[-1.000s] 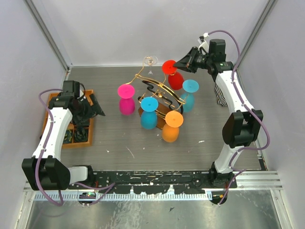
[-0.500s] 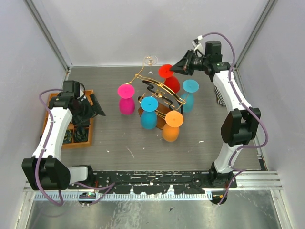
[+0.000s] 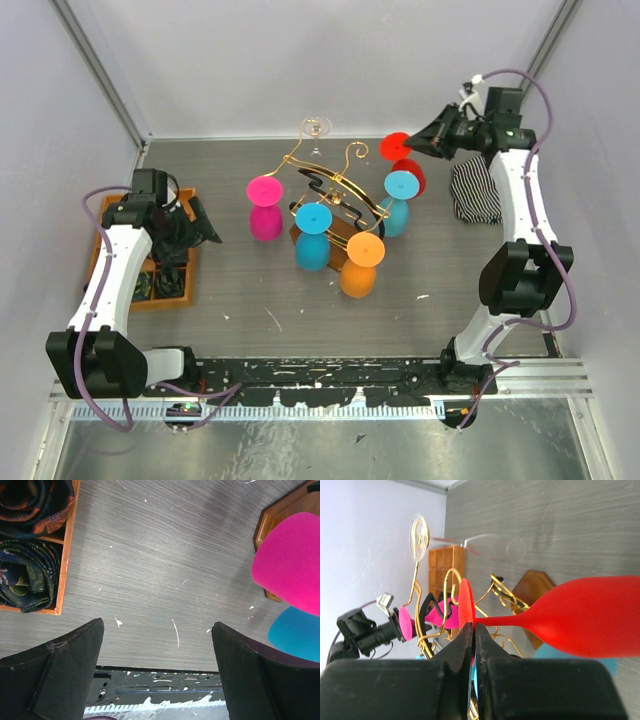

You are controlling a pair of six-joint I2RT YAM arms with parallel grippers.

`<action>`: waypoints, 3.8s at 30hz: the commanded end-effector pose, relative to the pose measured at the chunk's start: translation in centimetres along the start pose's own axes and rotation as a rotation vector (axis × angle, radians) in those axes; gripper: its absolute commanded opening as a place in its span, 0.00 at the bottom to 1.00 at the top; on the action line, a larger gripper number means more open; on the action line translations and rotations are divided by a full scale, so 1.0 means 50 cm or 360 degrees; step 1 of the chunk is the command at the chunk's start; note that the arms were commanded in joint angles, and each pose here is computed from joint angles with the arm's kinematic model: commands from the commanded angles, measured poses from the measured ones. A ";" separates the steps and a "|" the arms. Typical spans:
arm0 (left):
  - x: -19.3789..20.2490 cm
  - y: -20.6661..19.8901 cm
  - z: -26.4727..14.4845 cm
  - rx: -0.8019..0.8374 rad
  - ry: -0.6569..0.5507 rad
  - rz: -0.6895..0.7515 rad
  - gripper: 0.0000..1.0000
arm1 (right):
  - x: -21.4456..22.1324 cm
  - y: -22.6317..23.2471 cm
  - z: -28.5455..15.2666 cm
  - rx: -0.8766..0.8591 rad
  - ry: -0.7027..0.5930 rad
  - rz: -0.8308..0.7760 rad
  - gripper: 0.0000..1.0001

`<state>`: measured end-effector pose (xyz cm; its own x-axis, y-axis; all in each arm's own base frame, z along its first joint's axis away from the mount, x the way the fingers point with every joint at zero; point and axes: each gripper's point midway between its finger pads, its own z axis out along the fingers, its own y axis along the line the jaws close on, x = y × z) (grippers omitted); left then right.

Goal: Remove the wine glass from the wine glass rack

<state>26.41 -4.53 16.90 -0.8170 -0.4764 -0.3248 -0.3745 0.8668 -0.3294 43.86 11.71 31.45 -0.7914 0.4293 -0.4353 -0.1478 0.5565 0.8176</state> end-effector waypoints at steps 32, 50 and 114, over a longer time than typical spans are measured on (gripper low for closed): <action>0.004 -0.015 0.038 0.0055 0.0129 0.0038 0.96 | -0.380 -0.437 0.099 0.2372 -0.0588 -0.1680 0.01; 0.004 -0.030 0.086 0.0109 0.0237 0.0022 0.96 | -0.338 -0.603 0.148 0.2463 -0.0346 -0.1843 0.01; 0.006 -0.041 0.113 0.0166 0.0293 0.0027 0.96 | -0.014 -0.662 0.275 0.1996 0.0536 -0.1976 0.73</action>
<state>28.54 -7.01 11.86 -0.8914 -0.4293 -0.1452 -0.3460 0.8516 -0.3938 62.33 3.66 4.93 -0.5882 -0.6571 -0.4715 -0.1754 0.6728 -0.7188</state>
